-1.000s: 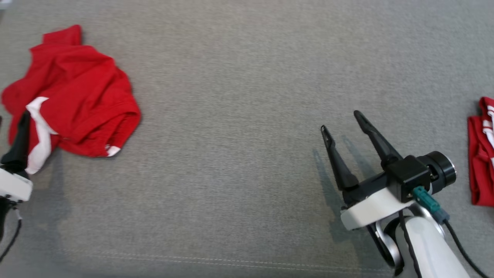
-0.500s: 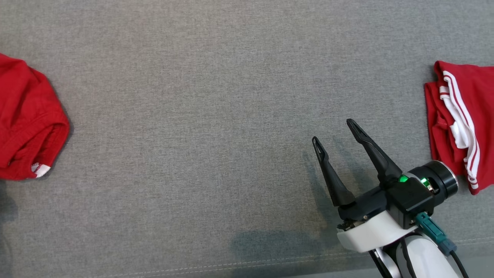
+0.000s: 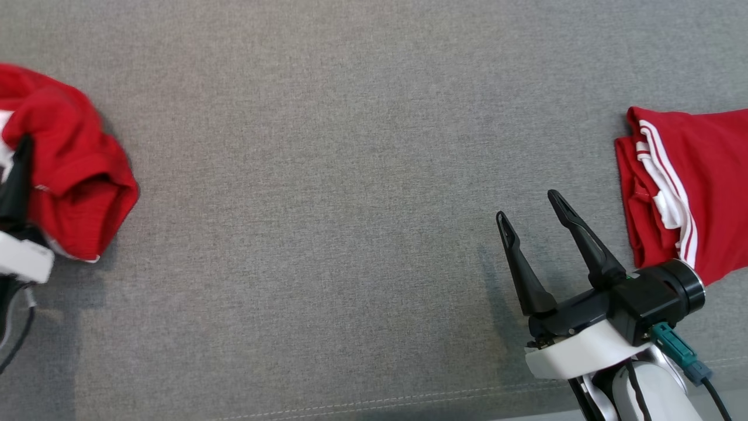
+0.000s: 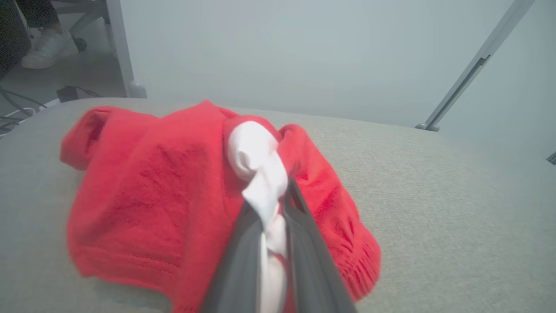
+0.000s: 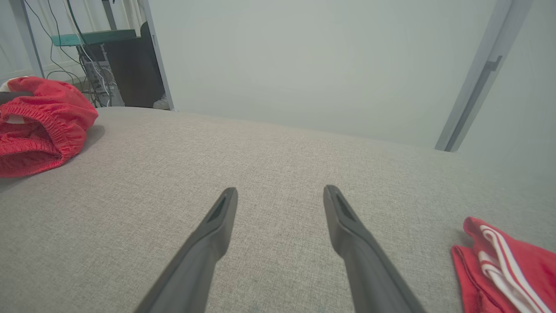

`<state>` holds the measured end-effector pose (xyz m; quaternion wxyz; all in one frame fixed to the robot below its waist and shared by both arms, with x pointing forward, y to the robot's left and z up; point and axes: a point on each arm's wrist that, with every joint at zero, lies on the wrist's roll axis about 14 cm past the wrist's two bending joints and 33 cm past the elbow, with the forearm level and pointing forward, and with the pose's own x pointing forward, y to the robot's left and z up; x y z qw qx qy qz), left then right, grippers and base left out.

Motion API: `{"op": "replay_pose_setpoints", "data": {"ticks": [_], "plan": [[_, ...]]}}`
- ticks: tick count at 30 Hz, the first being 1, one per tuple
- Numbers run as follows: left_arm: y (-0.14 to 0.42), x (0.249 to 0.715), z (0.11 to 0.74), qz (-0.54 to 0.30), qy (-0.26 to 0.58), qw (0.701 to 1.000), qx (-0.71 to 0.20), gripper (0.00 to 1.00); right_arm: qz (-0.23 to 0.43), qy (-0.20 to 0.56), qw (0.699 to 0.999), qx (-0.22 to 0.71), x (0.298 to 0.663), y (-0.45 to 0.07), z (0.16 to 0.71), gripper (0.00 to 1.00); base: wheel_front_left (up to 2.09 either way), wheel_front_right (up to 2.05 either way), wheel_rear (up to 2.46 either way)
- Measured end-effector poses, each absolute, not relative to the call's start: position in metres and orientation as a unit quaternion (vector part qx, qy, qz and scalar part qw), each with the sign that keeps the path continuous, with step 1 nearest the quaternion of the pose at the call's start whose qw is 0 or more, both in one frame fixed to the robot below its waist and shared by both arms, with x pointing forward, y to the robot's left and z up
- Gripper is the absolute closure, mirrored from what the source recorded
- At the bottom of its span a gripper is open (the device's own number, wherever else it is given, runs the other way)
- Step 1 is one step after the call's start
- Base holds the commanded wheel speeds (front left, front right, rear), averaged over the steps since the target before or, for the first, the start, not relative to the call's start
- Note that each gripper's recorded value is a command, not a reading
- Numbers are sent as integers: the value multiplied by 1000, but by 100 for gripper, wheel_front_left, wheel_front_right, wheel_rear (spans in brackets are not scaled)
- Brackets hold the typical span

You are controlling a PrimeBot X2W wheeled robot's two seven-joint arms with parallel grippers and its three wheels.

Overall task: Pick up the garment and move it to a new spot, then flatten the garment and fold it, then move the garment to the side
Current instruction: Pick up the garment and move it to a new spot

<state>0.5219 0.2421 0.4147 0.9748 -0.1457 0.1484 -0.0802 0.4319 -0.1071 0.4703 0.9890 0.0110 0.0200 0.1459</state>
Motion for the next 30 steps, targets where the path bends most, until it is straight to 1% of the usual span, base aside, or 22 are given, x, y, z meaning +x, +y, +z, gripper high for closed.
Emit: {"op": "replay_pose_setpoints", "data": {"ticks": [4,11,14,15,19,20,21,22,25,30], "plan": [[186,526,455,-166,84,973,-138,100,135,13,990,23,428,-113,474,0,0,0,0],[88,496,488,-301,35,939,-161,100,104,6,994,37,417,-133,477,0,0,0,0],[57,484,491,-345,33,924,-162,100,93,6,995,38,411,-140,479,0,0,0,0],[40,473,485,-370,40,915,-158,100,85,4,996,39,406,-145,480,0,0,0,0],[9,452,474,-410,58,895,-165,100,62,6,997,39,396,-158,479,0,0,0,0],[5,448,469,-414,64,893,-165,84,57,10,998,40,393,-161,477,0,0,0,0],[6,443,457,-410,81,894,-160,29,51,14,998,43,390,-163,475,0,0,0,0],[6,443,457,-410,81,894,-160,0,51,14,998,43,390,-163,475,0,0,0,0],[20,445,446,-382,92,907,-150,0,52,11,997,48,389,-162,477,0,0,0,0],[54,451,453,-322,78,932,-147,0,65,9,996,54,393,-155,477,0,0,0,0]]}}
